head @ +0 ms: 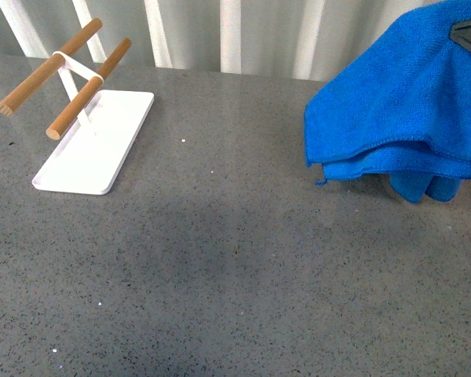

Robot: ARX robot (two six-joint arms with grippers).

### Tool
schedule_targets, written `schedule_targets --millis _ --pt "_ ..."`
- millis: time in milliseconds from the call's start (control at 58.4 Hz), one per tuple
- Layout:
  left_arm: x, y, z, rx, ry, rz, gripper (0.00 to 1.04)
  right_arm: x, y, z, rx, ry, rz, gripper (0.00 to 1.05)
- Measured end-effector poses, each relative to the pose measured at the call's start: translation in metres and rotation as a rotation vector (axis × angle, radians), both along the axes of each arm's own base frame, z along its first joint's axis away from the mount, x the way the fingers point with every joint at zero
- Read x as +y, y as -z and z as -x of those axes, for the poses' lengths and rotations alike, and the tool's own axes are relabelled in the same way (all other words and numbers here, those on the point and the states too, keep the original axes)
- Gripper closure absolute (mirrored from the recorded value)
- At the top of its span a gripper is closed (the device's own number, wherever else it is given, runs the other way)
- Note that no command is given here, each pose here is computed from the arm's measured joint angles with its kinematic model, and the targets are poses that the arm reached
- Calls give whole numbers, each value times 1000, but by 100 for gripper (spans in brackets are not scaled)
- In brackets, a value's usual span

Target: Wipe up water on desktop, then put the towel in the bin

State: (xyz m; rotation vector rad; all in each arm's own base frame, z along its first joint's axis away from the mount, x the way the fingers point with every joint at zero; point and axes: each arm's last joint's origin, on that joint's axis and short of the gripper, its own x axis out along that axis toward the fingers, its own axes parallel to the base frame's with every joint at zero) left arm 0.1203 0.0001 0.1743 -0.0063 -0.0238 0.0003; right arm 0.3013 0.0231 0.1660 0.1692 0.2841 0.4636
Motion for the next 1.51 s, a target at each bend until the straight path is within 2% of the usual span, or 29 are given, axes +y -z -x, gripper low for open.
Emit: schedule_targets --millis 463,548,788,994,1028,1268,1353,1507 --pt "0 0 13 -3 0 0 101 3 -6 -11 20 29 22 102" --pt "0 5 21 33 0 -1 101 5 -6 -11 20 25 23 102" --pt "0 3 24 3 0 -1 101 8 -5 -11 31 21 25 102" --pt "0 3 24 4 0 -1 68 7 7 -22 166 74 41 102" --pt "0 3 24 4 0 -1 62 6 15 -25 217 88 45 102" --pt "0 3 24 4 0 -2 6 1 97 -41 560 146 153 102" --pt "0 3 24 4 0 -2 7 0 116 -47 635 159 175 102" --pt "0 3 24 4 0 -2 7 -2 125 -52 673 174 188 102"
